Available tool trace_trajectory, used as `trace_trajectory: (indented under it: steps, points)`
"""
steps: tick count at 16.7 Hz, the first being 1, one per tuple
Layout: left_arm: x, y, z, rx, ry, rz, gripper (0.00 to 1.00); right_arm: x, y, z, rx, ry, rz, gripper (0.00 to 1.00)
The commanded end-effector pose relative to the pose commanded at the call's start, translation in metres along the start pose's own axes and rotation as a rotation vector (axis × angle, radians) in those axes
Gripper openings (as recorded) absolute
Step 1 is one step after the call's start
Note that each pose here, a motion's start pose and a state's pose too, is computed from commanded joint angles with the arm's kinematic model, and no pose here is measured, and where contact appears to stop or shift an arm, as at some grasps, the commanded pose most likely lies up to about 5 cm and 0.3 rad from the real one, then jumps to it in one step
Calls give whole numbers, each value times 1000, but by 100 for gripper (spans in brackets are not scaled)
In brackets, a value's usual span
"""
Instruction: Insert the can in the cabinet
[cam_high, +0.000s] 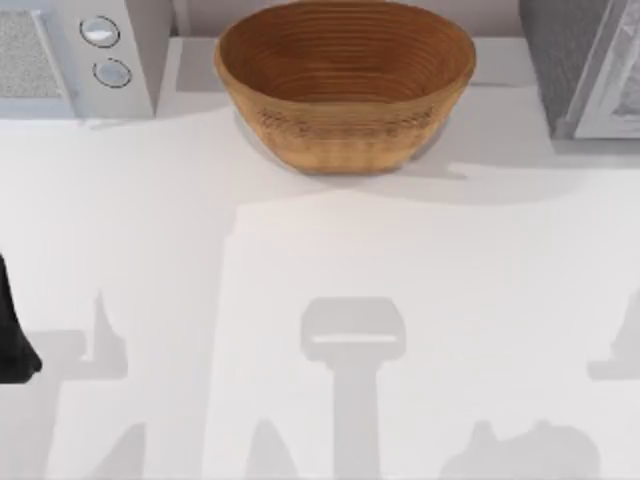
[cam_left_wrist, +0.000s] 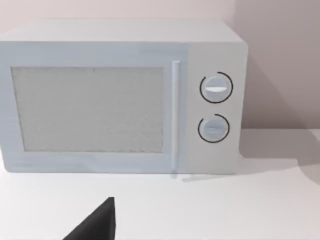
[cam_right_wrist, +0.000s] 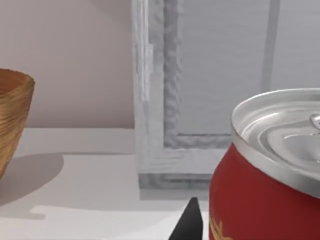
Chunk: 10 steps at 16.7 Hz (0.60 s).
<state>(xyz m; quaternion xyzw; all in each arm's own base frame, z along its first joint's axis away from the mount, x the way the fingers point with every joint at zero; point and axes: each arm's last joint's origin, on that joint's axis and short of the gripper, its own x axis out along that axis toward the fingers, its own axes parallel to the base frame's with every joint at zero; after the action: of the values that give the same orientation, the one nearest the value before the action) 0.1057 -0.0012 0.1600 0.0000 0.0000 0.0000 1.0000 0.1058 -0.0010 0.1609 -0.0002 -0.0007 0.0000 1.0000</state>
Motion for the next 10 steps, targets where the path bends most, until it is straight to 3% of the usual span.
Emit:
trace_trajectory:
  steps: [6,10]
  points:
    - [0,0,0,0,0,0,100,0,0,-1,2,3,2,0]
    - [0,0,0,0,0,0,100,1,1,25,2,30,1,0]
